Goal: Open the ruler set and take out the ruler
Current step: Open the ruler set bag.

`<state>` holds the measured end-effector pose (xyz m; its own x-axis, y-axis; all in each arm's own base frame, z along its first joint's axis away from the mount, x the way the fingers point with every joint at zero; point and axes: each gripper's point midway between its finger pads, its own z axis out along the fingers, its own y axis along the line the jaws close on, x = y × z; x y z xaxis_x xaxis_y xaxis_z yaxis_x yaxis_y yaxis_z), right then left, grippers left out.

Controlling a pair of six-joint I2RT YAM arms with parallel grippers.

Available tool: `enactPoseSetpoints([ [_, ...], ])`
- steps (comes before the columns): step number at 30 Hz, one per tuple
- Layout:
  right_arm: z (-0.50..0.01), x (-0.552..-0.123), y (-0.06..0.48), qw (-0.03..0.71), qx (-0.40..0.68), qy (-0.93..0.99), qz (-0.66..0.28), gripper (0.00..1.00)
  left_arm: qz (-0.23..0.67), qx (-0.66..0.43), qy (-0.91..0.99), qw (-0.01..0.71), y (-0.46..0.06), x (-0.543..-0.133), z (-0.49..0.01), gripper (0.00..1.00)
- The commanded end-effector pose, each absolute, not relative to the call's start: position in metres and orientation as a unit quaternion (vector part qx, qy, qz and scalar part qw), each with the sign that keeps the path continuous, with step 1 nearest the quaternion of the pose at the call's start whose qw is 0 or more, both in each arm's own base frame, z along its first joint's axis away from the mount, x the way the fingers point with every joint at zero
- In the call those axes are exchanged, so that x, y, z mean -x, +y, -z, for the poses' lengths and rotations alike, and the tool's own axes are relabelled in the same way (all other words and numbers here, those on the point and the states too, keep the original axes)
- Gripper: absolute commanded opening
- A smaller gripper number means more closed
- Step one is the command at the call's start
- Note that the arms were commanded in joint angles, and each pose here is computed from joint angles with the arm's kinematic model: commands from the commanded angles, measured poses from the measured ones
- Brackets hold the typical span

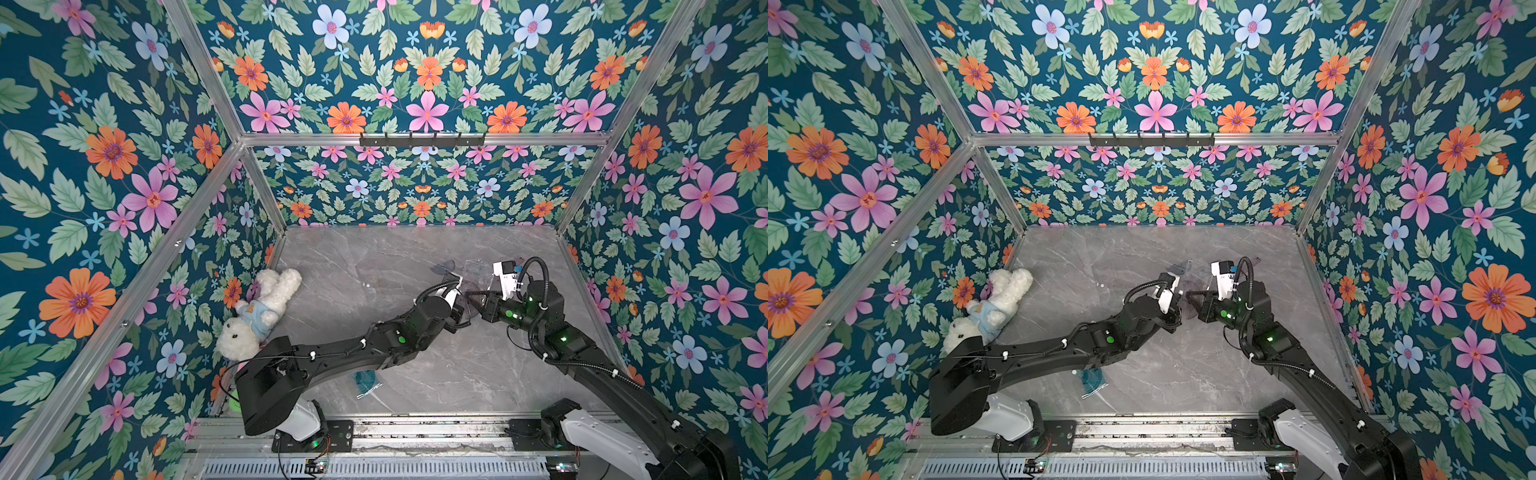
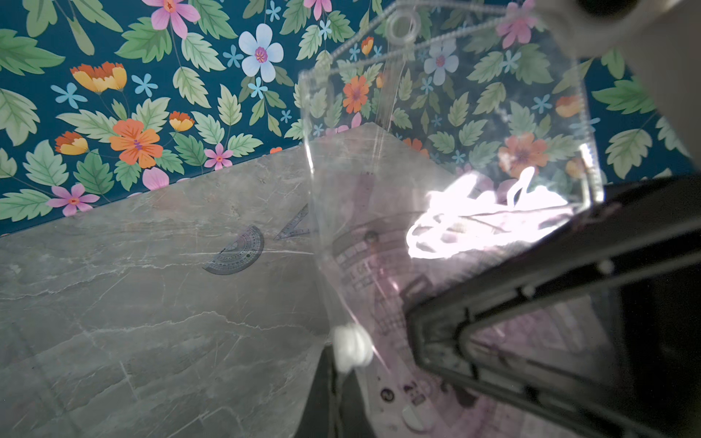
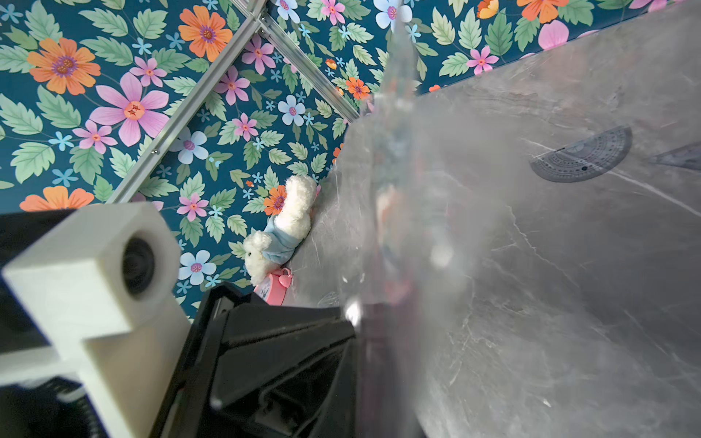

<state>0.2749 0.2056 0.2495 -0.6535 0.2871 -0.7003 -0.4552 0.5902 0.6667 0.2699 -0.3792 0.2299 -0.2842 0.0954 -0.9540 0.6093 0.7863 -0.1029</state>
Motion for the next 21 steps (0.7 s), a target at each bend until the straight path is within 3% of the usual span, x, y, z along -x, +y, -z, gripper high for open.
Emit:
enactPoseSetpoints([
  [1,-0.245,-0.268,0.207,0.398,0.062,0.795,-0.454,0.07,0.235,-0.189,0.765,0.569,-0.361,-0.283,-0.241,0.00],
  [13,-0.246,-0.269,0.207,0.400,0.063,0.797,-0.449,0.11,0.293,-0.201,0.745,0.564,-0.352,-0.274,-0.262,0.00],
  [16,-0.246,-0.270,0.205,0.404,0.060,0.797,-0.444,0.21,0.300,-0.208,0.744,0.560,-0.352,-0.271,-0.262,0.00],
  [18,-0.247,-0.270,0.204,0.408,0.059,0.797,-0.441,0.36,0.303,-0.213,0.744,0.556,-0.352,-0.269,-0.263,0.00],
  [21,-0.248,-0.271,0.201,0.414,0.056,0.798,-0.435,0.47,0.304,-0.215,0.745,0.553,-0.350,-0.267,-0.263,0.00],
])
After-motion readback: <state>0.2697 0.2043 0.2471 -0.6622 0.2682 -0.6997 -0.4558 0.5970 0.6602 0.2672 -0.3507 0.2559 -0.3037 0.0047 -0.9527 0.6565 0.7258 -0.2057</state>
